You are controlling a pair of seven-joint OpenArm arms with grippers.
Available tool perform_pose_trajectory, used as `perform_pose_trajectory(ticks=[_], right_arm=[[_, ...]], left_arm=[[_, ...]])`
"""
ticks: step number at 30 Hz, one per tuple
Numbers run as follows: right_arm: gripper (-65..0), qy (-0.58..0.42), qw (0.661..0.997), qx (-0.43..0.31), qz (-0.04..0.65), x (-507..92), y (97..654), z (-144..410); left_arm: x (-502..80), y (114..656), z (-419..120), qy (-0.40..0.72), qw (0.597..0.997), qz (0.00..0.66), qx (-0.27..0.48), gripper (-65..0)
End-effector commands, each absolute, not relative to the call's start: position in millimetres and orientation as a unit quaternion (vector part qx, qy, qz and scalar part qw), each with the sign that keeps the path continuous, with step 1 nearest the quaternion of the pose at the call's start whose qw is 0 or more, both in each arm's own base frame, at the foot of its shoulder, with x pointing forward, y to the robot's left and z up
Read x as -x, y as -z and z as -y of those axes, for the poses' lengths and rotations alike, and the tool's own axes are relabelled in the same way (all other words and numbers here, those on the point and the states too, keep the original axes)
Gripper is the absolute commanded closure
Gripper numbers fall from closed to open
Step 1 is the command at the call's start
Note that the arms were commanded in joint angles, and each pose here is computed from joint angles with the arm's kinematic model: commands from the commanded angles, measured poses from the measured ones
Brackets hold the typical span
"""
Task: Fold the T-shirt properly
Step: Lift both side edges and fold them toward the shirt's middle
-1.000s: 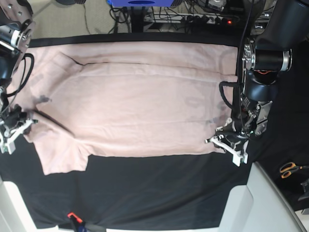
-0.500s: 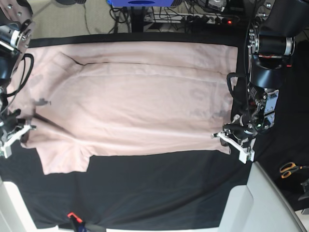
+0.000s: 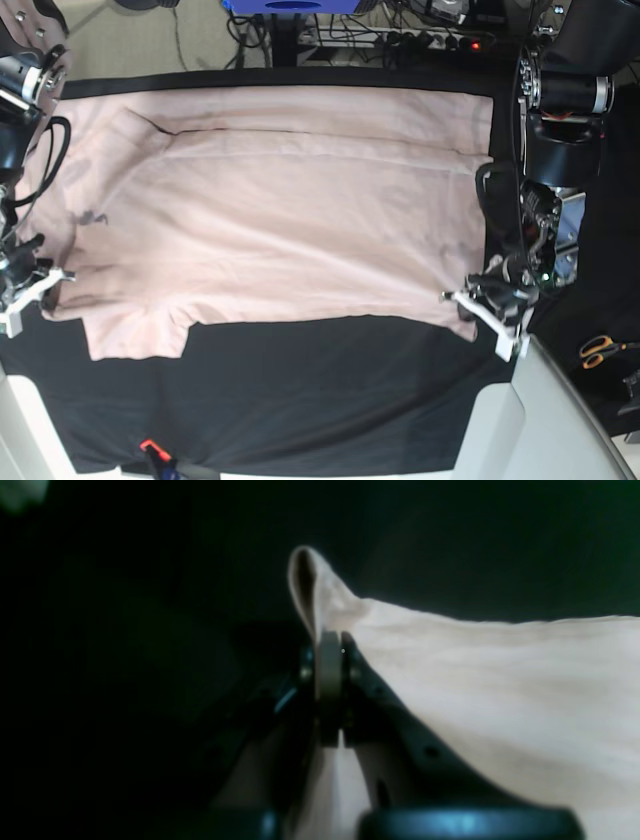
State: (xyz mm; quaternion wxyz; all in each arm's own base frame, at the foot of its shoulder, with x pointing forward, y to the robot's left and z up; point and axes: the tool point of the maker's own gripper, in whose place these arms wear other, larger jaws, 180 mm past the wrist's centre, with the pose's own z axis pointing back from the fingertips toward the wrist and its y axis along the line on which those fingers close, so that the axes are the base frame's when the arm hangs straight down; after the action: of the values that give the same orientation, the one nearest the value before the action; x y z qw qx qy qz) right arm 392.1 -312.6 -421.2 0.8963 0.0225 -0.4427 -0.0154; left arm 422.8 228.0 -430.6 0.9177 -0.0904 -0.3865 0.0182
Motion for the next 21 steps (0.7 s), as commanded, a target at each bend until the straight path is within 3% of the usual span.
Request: perform_pose_trajectory(ticks=[1,10,21], right_arm=[[0.0,0.014,0.879,-0.018,0.477,-406.7,395.7,323.4],[0.0,0.013,0.891,-0.028,0.454,-389.1,384.0,336.4],[0.0,-0.014,0.937,0.021,0.348,-334.7,402.3,349.3]], left_arm=[[-433.3,413.3,-232.3,-0.013,0.910,0.406,0.088,0.0],[-411.1,425.6,-225.5,0.002,0.920,0.381,0.089,0.0],[-376.7,428.1,-223.5,0.043,0.936,0.342,0.075,0.0]])
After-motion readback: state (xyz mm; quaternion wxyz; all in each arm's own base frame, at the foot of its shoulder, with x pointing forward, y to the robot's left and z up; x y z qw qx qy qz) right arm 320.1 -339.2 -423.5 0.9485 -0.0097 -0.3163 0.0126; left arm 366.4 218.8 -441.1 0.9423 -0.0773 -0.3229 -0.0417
